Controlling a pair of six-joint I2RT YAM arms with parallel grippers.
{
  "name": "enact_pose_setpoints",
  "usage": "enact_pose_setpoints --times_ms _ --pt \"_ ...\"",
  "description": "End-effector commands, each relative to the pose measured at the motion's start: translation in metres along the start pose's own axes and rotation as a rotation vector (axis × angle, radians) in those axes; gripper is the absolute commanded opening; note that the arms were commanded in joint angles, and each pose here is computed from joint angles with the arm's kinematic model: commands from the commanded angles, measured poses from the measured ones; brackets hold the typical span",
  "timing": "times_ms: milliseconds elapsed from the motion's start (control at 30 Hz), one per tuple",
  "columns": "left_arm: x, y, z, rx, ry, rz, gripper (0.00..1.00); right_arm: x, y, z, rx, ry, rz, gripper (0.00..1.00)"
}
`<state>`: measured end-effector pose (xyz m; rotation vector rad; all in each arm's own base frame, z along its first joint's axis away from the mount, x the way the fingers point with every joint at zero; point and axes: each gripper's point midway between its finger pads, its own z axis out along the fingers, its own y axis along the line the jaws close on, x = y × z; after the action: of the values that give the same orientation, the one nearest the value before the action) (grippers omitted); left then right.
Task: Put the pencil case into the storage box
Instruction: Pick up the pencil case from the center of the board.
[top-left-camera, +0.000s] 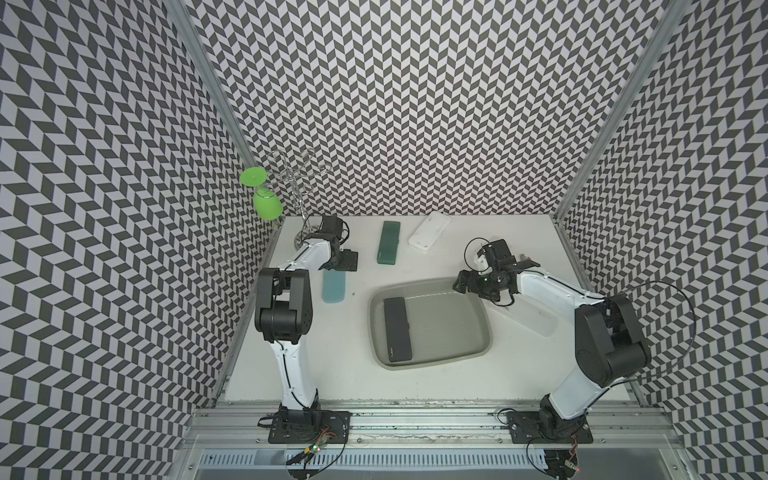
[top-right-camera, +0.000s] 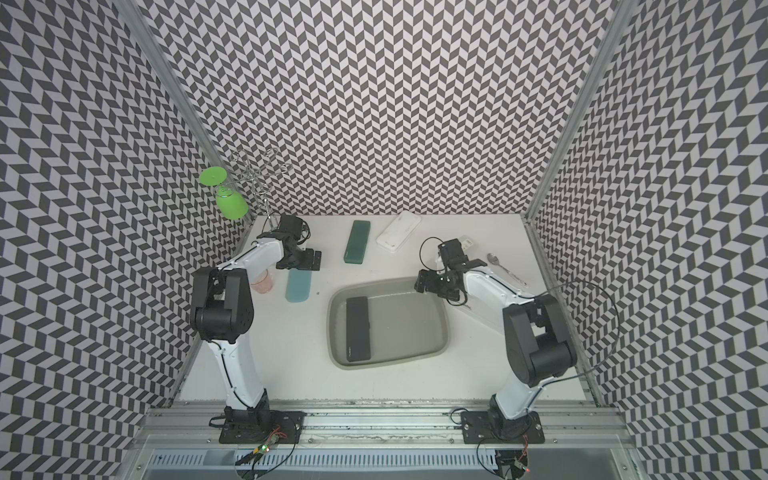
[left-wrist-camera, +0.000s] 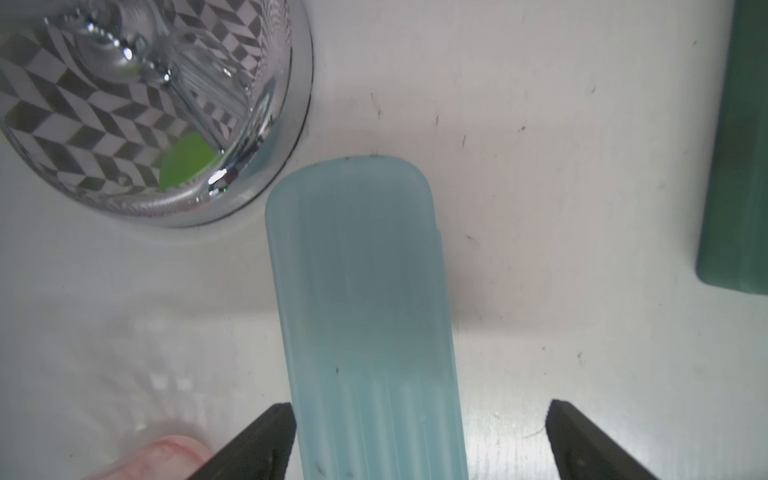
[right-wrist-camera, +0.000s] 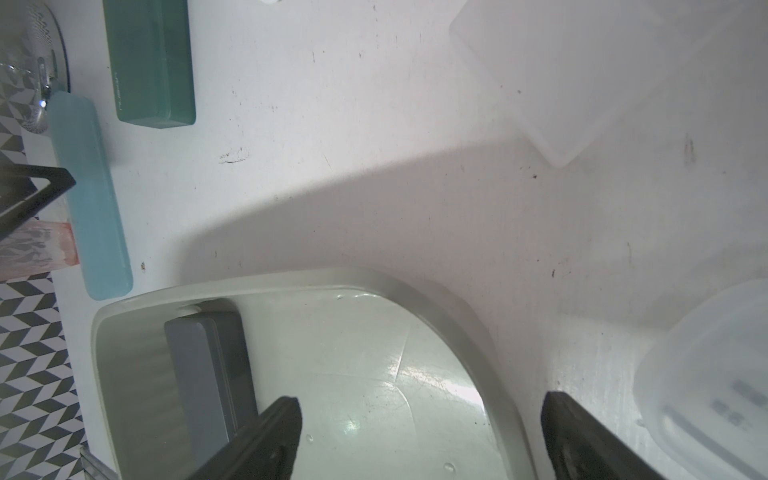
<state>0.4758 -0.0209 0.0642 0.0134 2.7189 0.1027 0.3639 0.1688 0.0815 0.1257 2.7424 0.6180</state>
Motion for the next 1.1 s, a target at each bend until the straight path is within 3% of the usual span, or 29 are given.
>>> enact_pose_setpoints --times_ms 0,233,700,767,833,867,1067 --pt "0.012 0.016 -0.003 -0.075 0.018 -0.09 0.99 -0.002 0.003 -0.003 0.001 -0.021 -0.028 0.95" --pt "0.022 0.017 0.013 -0.052 0.031 -0.154 0.99 0.0 0.001 -0.002 0.008 -0.012 -0.045 0.95" --pt "0.05 0.003 0.049 -0.04 0.124 -0.128 0.99 0.001 -0.001 -0.003 0.018 -0.012 -0.074 0.95" --pt "0.052 0.003 0.05 -0.043 0.128 -0.127 0.9 0.0 -0.001 -0.004 0.018 -0.017 -0.076 0.95" --pt "0.05 0.004 0.047 -0.05 0.126 -0.13 0.74 0.0 -0.002 -0.005 0.021 -0.022 -0.078 0.95" --pt "0.049 0.004 0.044 -0.056 0.122 -0.13 0.72 0.0 -0.002 -0.006 0.022 -0.024 -0.079 0.95" --pt "0.027 0.008 0.006 -0.108 0.052 -0.136 0.73 -0.005 0.001 -0.014 0.02 -0.056 -0.085 0.95"
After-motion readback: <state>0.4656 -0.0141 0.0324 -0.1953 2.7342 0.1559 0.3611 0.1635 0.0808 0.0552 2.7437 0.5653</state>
